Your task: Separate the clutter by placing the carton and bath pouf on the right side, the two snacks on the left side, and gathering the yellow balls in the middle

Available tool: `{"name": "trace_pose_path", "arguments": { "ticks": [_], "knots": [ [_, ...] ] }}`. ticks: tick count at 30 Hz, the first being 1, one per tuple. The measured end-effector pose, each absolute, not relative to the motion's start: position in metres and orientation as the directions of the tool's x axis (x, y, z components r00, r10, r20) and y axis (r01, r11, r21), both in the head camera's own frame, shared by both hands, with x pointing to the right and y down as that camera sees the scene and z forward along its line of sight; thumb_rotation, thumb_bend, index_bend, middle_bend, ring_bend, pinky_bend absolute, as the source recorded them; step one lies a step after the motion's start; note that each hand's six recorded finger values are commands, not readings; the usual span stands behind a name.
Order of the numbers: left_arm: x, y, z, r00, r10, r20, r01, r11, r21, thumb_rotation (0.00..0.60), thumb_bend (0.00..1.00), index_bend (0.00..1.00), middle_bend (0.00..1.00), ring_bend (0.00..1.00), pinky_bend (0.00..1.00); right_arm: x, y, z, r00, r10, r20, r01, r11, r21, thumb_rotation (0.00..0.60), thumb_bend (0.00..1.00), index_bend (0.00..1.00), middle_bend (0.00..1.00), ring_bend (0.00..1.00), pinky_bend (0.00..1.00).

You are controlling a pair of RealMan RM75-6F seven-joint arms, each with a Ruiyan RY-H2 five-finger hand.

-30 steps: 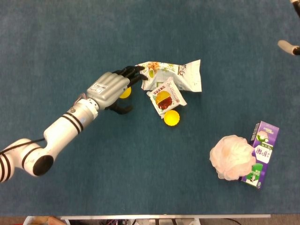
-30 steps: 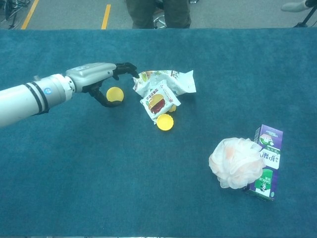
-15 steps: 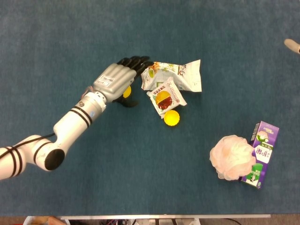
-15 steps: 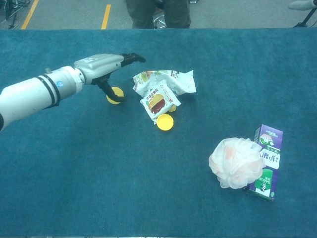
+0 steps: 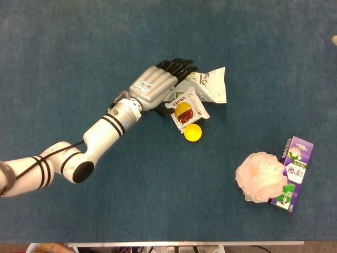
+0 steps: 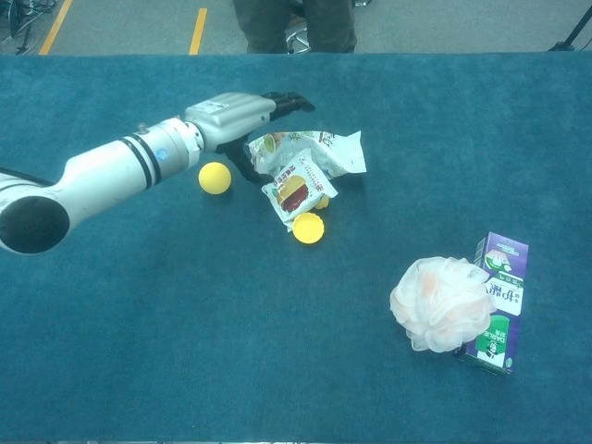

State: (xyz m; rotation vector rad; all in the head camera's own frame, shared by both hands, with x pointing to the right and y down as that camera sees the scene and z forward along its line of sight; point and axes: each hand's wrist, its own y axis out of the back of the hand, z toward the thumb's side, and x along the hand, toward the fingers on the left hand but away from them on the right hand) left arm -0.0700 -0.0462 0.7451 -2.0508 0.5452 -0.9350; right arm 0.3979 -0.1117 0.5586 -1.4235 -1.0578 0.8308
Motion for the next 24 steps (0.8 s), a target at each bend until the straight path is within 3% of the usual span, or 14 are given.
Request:
{"name": "trace_pose_path", "arguments": {
  "ticks": [11,17,24],
  "knots": [
    [-0.054,-0.041,0.762,0.666,-0.609,0.430,0.004,-0.574,-0.819,0.600,0.20,0.08,0.00,0.00,0.16,0.419,-0.105,0.549,0.306,0.947,0.095,0.167,0.045,-0.985,0.600,0.00,0.09,0.25,0.22,0.31],
    [-0.046,-0.036,0.747,0.708,-0.607,0.362,-0.027,-0.535,-0.844,0.600,0.20,0.16,0.02,0.03,0.20,0.426,-0.103,0.553,0.286,0.954,0.085,0.173,0.036,-0.984,0.600,0.00,0.09,0.25,0.22,0.31],
    [-0.042,-0.025,0.732,0.759,-0.583,0.289,-0.029,-0.475,-0.880,0.600,0.20,0.17,0.04,0.04,0.21,0.427,-0.102,0.561,0.283,0.957,0.066,0.176,0.016,-0.984,0.600,0.00,0.09,0.25,0.22,0.31]
  ]
}}
